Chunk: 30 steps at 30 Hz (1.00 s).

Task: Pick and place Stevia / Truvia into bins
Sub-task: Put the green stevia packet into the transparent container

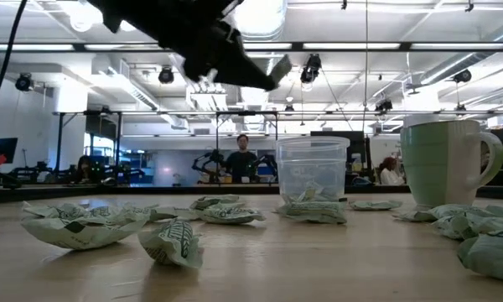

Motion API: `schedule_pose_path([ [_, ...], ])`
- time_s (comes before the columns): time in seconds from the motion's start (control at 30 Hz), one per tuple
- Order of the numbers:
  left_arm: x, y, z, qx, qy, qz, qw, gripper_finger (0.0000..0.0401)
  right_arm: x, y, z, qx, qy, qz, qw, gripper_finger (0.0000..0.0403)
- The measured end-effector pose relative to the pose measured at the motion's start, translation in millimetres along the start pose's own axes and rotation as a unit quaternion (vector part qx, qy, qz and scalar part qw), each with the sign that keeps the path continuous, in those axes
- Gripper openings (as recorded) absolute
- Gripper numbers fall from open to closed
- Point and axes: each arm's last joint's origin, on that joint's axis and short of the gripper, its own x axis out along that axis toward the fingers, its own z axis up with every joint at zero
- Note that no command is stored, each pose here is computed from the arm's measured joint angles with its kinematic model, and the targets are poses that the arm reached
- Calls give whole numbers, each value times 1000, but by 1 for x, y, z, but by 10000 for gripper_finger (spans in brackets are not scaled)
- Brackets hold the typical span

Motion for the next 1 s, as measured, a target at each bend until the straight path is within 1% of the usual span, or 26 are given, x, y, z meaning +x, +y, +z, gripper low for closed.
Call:
schedule_pose_path([
  [0.17, 24, 3, -7, -13, -16, -21, 1000, 10, 1, 1, -3, -3, 0, -1, 1000, 73],
  [0.33, 51, -1, -19, -9, 17, -25, 1000, 10, 1, 1, -4, -4, 1, -3, 1000, 68],
  [0.4, 59, -1, -18, -9, 22, -23, 999, 10, 1, 1, -4, -4, 1, -3, 1000, 69],
  [0.53, 66, 2, -16, -4, 27, -2, 1000, 10, 1, 1, -4, 1, 1, -3, 1000, 74],
  [0.63, 66, 3, -16, 0, 30, 1, 1000, 15, 3, 1, -6, 23, 4, -5, 1000, 75],
  [0.77, 64, 5, -15, 2, 33, 0, 999, 47, 9, -1, -16, 44, 19, -13, 999, 70],
  [0.93, 60, 6, -12, 1, 30, 0, 1000, 112, 22, -5, -38, 94, 50, -32, 994, 69],
  [1.0, 60, 6, -12, 1, 30, 0, 1000, 135, 25, -6, -46, 117, 69, -27, 990, 71],
])
